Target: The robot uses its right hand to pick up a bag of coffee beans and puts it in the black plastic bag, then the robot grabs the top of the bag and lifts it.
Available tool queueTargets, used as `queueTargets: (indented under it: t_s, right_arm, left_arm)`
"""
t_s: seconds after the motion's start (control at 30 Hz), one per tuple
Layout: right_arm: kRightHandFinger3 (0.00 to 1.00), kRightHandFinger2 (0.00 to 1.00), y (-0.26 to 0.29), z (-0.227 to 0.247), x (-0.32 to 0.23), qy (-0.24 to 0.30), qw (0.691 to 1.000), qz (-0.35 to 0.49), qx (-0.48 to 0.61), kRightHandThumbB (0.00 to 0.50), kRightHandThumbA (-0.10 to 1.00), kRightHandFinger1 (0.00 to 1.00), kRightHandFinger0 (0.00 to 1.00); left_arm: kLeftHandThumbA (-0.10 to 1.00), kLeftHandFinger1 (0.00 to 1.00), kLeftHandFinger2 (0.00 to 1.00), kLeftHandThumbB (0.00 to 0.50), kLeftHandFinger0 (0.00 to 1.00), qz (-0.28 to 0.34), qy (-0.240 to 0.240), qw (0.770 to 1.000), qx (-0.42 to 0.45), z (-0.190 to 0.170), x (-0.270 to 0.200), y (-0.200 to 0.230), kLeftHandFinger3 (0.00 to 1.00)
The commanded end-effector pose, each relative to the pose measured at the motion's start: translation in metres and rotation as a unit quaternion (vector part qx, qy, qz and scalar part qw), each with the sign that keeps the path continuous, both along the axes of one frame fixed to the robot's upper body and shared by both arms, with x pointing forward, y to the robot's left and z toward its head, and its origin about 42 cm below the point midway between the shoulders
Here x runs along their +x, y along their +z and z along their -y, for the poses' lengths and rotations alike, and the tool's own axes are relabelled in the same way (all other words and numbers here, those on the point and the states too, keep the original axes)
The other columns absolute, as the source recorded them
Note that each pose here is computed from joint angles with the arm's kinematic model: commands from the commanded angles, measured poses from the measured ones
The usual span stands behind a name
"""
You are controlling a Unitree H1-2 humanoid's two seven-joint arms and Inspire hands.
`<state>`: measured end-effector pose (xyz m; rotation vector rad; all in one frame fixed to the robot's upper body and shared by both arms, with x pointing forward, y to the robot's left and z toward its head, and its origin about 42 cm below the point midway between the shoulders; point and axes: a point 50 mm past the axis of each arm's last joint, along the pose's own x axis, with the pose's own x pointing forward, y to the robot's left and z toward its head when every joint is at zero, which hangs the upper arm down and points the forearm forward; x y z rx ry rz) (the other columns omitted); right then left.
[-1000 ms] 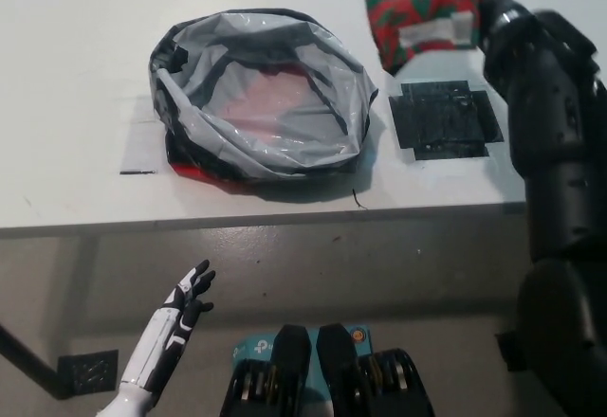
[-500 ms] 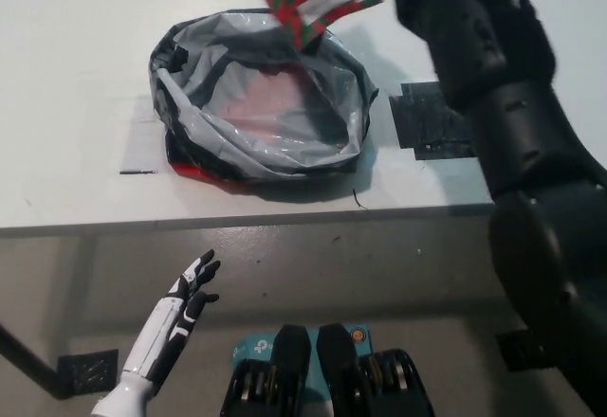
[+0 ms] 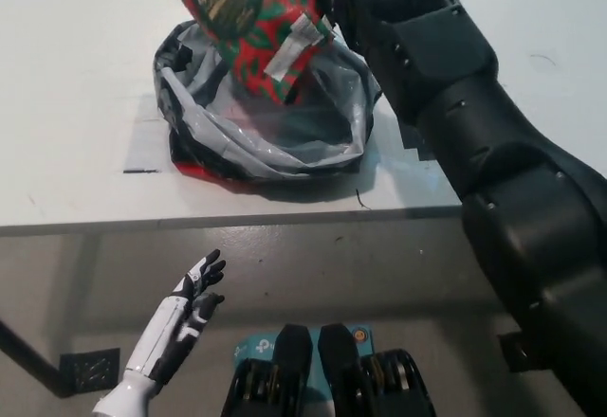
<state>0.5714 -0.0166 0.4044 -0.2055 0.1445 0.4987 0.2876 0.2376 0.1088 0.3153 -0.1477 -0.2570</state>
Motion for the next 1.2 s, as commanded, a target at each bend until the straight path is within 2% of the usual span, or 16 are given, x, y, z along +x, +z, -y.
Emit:
queueTargets:
  t_s: [0.0,0.07,0.17,0.23,0.33,0.43,0.47,0.53,0.57,0.67,0.8,0.93,1.0,1.1,1.13,1.17]
  right_arm:
    - [0.34,0.73,0.071,-0.028,-0.014,0.074,0.965,0.211,-0.133,0.187,-0.1,0.44,0.05]
    - [0.31,0.45,0.068,-0.036,-0.018,0.086,0.952,0.239,-0.171,0.189,-0.1,0.24,0.0]
    - [0.35,0.39,0.066,-0.044,-0.022,0.093,0.942,0.253,-0.2,0.179,-0.1,0.18,0.0]
    - [0.45,0.47,0.067,-0.046,-0.025,0.092,0.935,0.268,-0.211,0.172,-0.1,0.21,0.0]
    - [0.46,0.42,0.068,-0.047,-0.025,0.091,0.922,0.297,-0.231,0.169,-0.1,0.13,0.0]
    - [0.52,0.46,0.068,-0.047,-0.025,0.088,0.915,0.31,-0.241,0.168,-0.1,0.12,0.0]
    - [0.59,0.54,0.066,-0.047,-0.025,0.087,0.912,0.317,-0.247,0.165,-0.1,0.15,0.0]
    - [0.61,0.59,0.063,-0.046,-0.025,0.092,0.905,0.329,-0.253,0.162,-0.1,0.17,0.0]
    - [0.68,0.67,0.062,-0.046,-0.025,0.094,0.902,0.333,-0.257,0.157,-0.1,0.25,0.0]
    - [0.77,0.74,0.054,-0.047,-0.026,0.099,0.885,0.356,-0.284,0.15,-0.1,0.36,0.02]
    - [0.83,0.76,0.047,-0.046,-0.027,0.098,0.862,0.384,-0.317,0.149,-0.1,0.38,0.02]
    - [0.82,0.72,0.037,-0.04,-0.024,0.102,0.839,0.409,-0.345,0.154,-0.1,0.34,0.1]
    - [0.88,0.75,0.033,-0.036,-0.022,0.101,0.817,0.429,-0.371,0.157,-0.1,0.35,0.19]
    - [0.81,0.73,0.03,-0.033,-0.021,0.098,0.794,0.455,-0.391,0.161,-0.1,0.31,0.02]
    - [0.81,0.73,0.03,-0.032,-0.02,0.096,0.79,0.459,-0.395,0.161,-0.1,0.31,0.02]
    - [0.68,0.74,0.029,-0.03,-0.019,0.095,0.783,0.464,-0.404,0.14,-0.1,0.29,0.0]
  left_arm:
    - [0.93,0.93,1.0,0.173,0.83,0.047,-0.023,0.999,0.013,0.002,0.007,0.016,1.0]
    - [0.93,0.91,1.0,0.164,0.82,0.05,-0.024,0.998,0.016,0.002,0.007,0.017,1.0]
    - [0.93,0.9,1.0,0.17,0.82,0.052,-0.026,0.998,0.017,0.002,0.007,0.017,1.0]
    - [0.93,0.89,1.0,0.16,0.8,0.055,-0.028,0.998,0.018,0.002,0.008,0.017,1.0]
    - [0.93,0.88,1.0,0.162,0.8,0.058,-0.03,0.998,0.019,0.002,0.009,0.017,1.0]
    - [0.93,0.88,1.0,0.167,0.79,0.059,-0.032,0.998,0.021,0.002,0.009,0.018,1.0]
    - [0.93,0.87,1.0,0.169,0.79,0.058,-0.033,0.998,0.021,0.002,0.01,0.018,1.0]
    - [0.92,0.87,1.0,0.161,0.79,0.057,-0.035,0.998,0.02,0.002,0.01,0.019,1.0]
    - [0.92,0.86,1.0,0.16,0.78,0.058,-0.035,0.997,0.02,0.002,0.01,0.019,1.0]
    - [0.92,0.85,1.0,0.16,0.77,0.058,-0.036,0.997,0.022,0.002,0.009,0.019,1.0]
    - [0.91,0.84,1.0,0.153,0.76,0.056,-0.038,0.998,0.017,0.003,0.011,0.019,1.0]
    - [0.91,0.82,0.98,0.14,0.75,0.056,-0.041,0.997,0.019,0.003,0.009,0.02,1.0]
    - [0.91,0.81,0.97,0.139,0.75,0.056,-0.041,0.997,0.022,0.003,0.009,0.02,1.0]
    - [0.92,0.81,0.97,0.144,0.75,0.053,-0.042,0.998,0.021,0.004,0.009,0.021,1.0]
    - [0.92,0.81,0.97,0.144,0.75,0.052,-0.041,0.998,0.021,0.004,0.009,0.021,1.0]
    - [0.92,0.81,0.97,0.145,0.75,0.051,-0.042,0.998,0.022,0.004,0.009,0.021,1.0]
